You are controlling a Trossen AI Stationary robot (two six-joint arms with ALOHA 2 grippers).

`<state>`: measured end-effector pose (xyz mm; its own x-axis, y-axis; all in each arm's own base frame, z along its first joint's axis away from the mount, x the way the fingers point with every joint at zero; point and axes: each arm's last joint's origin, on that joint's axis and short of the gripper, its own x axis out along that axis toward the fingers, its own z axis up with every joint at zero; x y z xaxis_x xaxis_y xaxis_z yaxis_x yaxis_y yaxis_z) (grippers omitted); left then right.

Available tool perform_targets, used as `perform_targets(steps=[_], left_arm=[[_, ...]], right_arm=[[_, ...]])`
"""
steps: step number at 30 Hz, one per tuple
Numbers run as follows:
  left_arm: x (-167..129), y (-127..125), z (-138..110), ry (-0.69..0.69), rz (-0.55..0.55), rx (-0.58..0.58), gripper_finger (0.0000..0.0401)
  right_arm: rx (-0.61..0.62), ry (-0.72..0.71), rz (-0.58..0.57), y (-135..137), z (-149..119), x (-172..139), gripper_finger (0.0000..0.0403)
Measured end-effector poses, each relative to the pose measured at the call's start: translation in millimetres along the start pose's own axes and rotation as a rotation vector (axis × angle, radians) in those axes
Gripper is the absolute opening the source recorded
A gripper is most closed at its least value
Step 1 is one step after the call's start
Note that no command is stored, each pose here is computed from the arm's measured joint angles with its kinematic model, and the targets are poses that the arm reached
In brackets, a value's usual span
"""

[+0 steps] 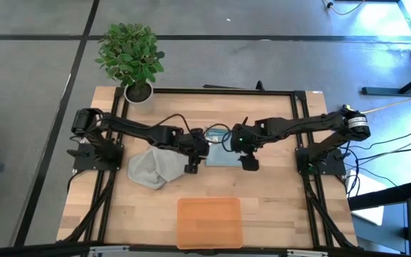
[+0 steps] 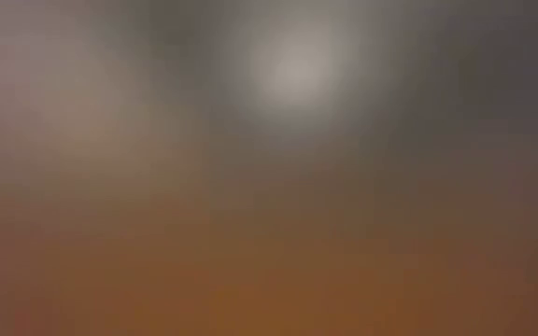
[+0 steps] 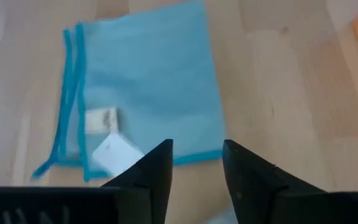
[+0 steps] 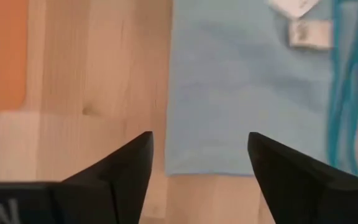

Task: Roll microfiber towels into tight, uniform cylinder then place into a basket
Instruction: Roll the blue towel

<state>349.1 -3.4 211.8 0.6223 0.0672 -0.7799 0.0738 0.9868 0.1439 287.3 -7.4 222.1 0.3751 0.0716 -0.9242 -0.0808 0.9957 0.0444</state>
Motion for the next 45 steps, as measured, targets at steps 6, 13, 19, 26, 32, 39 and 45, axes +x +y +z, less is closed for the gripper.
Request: perform_targets(steps=[6, 13, 19, 26, 32, 39, 45], left_arm=[[23, -4, -2, -0.010, -0.072, 0.062, 0.0130], [53, -11, -15, 0.064, -0.091, 0.128, 0.0129], [66, -20, -21, 0.101, -0.077, 0.145, 0.0129], [66, -21, -22, 0.119, -0.026, 0.142, 0.0129], [76, -21, -28, 0.155, -0.026, 0.092, 0.0129], [86, -25, -34, 0.188, -0.033, 0.098, 0.0124], [87, -26, -37, 0.210, -0.044, 0.093, 0.0060]], right_arm=[[-0.020, 0.068, 0.080, 4, -23, 21, 0.0267], [-0.030, 0.014, 0.079, 4, -32, 37, 0.0268], [-0.033, -0.009, 0.075, 4, -47, 52, 0.0268], [-0.038, -0.057, 0.066, 4, -58, 64, 0.0268], [-0.039, -0.063, 0.062, 4, -69, 74, 0.0268], [-0.031, -0.062, 0.051, 4, -73, 82, 0.0253], [-0.010, -0.074, -0.012, 2, -72, 83, 0.0185]])
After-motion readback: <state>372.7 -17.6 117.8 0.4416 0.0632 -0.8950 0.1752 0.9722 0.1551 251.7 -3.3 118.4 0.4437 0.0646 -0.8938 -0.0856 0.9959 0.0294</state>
